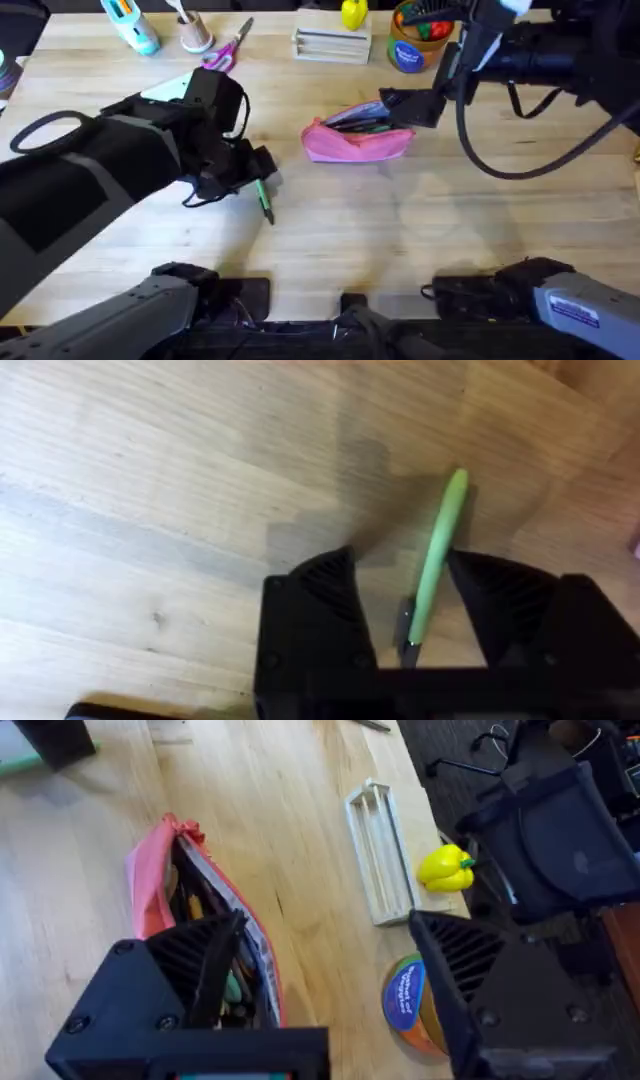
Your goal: Unzip the bag, pick up the pens from the table one at a time and place them inside, then zip the bag closed.
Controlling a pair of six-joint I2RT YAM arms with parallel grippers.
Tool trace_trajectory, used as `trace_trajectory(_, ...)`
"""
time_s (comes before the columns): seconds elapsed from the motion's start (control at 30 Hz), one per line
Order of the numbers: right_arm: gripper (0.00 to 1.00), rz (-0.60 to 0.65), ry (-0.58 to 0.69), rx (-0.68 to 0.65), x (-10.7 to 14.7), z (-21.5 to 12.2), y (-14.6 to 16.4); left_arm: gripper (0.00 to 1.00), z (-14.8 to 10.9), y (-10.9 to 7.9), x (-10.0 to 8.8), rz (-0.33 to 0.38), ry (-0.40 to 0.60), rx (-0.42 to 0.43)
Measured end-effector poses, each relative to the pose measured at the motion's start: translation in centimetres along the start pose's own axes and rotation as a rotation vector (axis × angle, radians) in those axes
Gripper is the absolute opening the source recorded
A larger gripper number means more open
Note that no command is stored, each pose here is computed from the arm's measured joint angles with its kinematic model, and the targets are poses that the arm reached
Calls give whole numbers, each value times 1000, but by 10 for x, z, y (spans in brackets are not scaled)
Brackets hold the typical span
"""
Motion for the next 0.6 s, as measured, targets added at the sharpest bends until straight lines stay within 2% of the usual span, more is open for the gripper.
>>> trace_trajectory(0.1,993,0,0,0,0,0,0,431,1,0,0,-6,7,0)
trace_trajectory(0.23,993,0,0,0,0,0,0,319,1,1,2,-7,14,-8)
trace_trajectory(0.37,993,0,0,0,0,0,0,71,1,1,2,-14,26,-12)
trace_trajectory(0.53,993,0,0,0,0,0,0,48,0,0,2,-14,33,-8)
trace_trajectory(0.6,993,-2,-2,3,0,0,-1,45,-1,-3,3,-13,66,7)
Point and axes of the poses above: each hand's point on the last joint's axis, 136 mm out from that joint toward the fingers, its own z axis out along the fingers, its own y axis along the line the jaws close on, x = y × z, the point moved 8 cm from there along -z, back along the fingers, and after that the axes turned 1 degree about z, right-handed, at the moved point
